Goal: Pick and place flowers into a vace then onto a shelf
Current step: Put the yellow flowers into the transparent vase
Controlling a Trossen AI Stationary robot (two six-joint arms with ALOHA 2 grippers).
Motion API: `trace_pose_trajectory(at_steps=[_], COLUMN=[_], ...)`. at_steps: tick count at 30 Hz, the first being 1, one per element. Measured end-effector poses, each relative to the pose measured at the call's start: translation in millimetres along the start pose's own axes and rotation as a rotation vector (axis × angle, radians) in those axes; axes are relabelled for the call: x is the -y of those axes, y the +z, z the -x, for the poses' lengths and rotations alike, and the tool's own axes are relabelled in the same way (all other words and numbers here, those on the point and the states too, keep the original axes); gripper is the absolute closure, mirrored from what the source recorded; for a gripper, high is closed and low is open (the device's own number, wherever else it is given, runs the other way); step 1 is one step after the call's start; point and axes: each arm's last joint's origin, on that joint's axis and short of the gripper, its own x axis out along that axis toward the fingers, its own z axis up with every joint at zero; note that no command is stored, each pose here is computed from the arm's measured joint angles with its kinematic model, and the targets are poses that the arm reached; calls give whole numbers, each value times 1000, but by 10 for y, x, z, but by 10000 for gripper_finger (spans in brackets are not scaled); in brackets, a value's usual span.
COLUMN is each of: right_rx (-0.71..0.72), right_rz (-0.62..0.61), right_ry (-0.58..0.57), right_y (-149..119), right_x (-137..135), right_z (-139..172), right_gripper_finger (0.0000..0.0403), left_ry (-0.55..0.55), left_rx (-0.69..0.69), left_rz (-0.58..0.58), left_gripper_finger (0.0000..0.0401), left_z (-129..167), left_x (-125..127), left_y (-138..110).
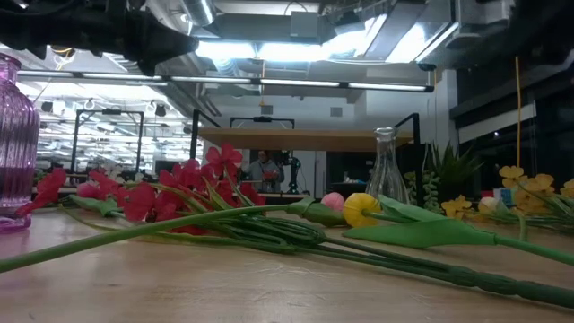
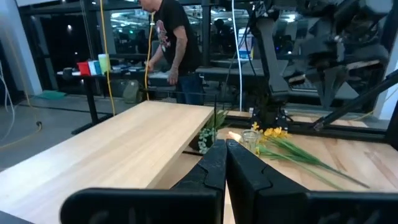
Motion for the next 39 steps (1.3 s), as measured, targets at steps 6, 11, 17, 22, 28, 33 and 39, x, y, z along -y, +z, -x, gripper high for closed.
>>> trace_pose_trajectory(at_steps=[6, 11, 17, 22, 28, 33, 39], right_rx=[-86, -140, -132, -128, -134, -145, -140], right_rz=[-86, -220, -355, -400, -404, -404, -438], right_ry=[-140, -260, -308, -370, -414, -428, -468], right_y=[65, 31, -52, -139, -210, -240, -298], right_x=[-258, -390, -416, -349, -269, -238, -163], right_z=[46, 79, 23, -90, -175, -207, -270], right_gripper_finger=[403, 403, 395, 398, 391, 384, 368], left_ry=[0, 0, 0, 0, 0, 0, 0], left_rx=[3, 7, 6, 5, 2, 1, -5], left_rz=[-2, -2, -2, -12, -35, -31, -32], left_gripper_finger=[397, 397, 397, 397, 397, 397, 397], left_z=[0, 0, 0, 0, 0, 0, 0], left_x=[0, 0, 0, 0, 0, 0, 0], left_y=[4, 6, 6, 5, 2, 1, -5])
